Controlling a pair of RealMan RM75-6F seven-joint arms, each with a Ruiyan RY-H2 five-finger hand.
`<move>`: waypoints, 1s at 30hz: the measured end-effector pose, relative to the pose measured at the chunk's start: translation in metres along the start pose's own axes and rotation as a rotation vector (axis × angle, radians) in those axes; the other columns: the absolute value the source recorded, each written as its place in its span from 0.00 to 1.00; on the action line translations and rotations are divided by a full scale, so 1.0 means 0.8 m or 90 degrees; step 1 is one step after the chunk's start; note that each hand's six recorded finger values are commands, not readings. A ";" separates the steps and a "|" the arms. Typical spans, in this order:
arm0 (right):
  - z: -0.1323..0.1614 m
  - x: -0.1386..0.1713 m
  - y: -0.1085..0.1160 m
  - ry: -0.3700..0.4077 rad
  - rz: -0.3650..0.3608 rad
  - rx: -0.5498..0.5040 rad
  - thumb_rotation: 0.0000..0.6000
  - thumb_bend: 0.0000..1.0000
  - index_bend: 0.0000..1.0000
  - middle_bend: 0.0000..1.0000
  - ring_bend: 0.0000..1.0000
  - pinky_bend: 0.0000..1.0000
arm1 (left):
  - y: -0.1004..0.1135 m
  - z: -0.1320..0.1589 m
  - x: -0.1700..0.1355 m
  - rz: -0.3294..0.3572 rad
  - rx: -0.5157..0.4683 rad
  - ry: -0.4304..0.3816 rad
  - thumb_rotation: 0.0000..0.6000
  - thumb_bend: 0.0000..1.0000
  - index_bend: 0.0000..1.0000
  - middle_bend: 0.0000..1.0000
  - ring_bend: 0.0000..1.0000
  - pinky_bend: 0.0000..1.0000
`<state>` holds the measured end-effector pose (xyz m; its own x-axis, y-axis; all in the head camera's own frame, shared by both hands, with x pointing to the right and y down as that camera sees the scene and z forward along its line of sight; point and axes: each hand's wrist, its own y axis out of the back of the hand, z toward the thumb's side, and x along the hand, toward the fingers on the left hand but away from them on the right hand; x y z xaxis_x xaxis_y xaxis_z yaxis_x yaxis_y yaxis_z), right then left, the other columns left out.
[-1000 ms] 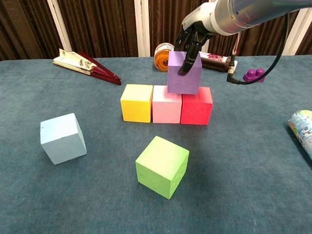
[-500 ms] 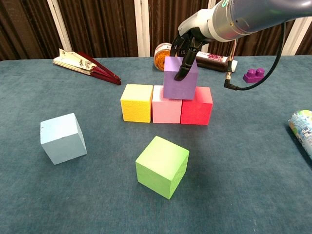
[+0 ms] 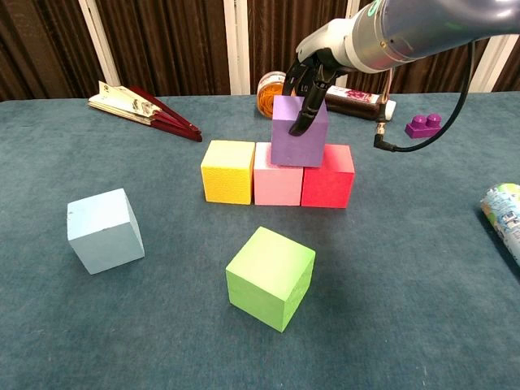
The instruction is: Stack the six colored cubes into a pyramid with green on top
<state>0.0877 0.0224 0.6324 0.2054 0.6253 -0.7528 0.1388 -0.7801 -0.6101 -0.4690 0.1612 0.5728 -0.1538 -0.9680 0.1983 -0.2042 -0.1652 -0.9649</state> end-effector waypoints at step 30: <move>-0.003 -0.007 -0.003 -0.001 0.007 0.004 1.00 0.27 0.37 0.33 0.16 0.00 | -0.002 0.001 0.001 0.002 0.005 0.004 1.00 0.31 0.10 0.00 0.00 0.00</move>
<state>0.0885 0.0208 0.6389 0.2058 0.6173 -0.7594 0.1302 -0.7863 -0.6039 -0.4682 0.1607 0.5742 -0.1599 -0.9673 0.1969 -0.1958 -0.1644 -0.9668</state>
